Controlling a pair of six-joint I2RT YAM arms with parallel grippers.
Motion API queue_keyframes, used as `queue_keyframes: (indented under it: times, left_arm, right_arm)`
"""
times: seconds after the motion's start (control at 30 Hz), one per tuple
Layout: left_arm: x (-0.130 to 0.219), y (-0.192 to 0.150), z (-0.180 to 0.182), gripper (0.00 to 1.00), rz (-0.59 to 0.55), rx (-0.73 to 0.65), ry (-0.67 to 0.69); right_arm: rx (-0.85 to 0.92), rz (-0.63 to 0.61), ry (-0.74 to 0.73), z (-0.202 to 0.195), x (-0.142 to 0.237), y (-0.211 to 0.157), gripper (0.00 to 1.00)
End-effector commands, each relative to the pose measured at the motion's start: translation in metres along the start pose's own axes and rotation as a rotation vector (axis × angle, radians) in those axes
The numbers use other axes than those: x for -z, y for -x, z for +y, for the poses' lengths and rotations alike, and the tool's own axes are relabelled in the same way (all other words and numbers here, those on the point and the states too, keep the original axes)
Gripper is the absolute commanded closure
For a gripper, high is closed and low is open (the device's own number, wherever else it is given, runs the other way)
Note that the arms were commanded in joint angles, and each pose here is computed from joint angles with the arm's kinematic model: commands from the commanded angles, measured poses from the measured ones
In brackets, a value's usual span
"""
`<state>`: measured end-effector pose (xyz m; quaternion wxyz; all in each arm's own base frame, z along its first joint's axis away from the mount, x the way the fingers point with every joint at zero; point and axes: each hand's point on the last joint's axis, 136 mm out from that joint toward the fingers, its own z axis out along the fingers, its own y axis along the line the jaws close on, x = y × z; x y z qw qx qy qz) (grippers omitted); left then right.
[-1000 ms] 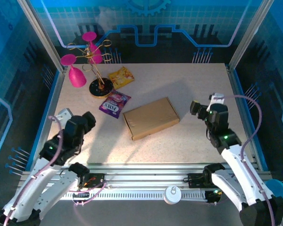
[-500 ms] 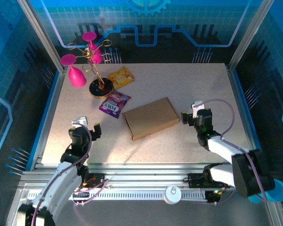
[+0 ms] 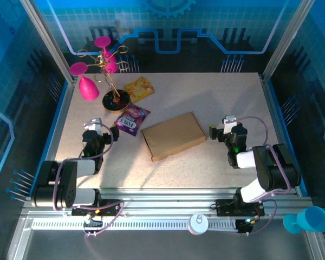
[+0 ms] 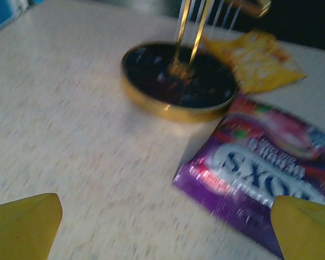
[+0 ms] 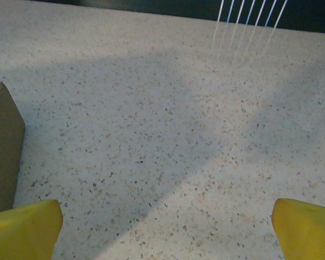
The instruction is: Fold the paper box
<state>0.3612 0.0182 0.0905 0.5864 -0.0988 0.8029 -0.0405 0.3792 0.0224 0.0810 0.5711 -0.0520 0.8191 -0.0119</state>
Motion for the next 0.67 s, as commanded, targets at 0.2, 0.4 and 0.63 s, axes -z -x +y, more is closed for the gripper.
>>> queue_keyframes:
  times: [0.2, 0.4, 0.63]
  left_arm:
    - [-0.019, 0.015, -0.01, 0.01, -0.039, -0.02, -0.08]
    - [-0.023, 0.015, -0.012, 0.01, -0.02, -0.025, -0.09]
    - [-0.025, 0.015, -0.012, 0.01, -0.017, -0.029, -0.082]
  right_arm:
    - [0.034, -0.033, 0.038, 0.011, -0.011, 0.024, 0.0]
    - [0.027, -0.034, 0.047, 0.01, -0.012, 0.024, 0.0]
    - [0.004, -0.028, 0.047, 0.006, -0.012, 0.024, 0.0]
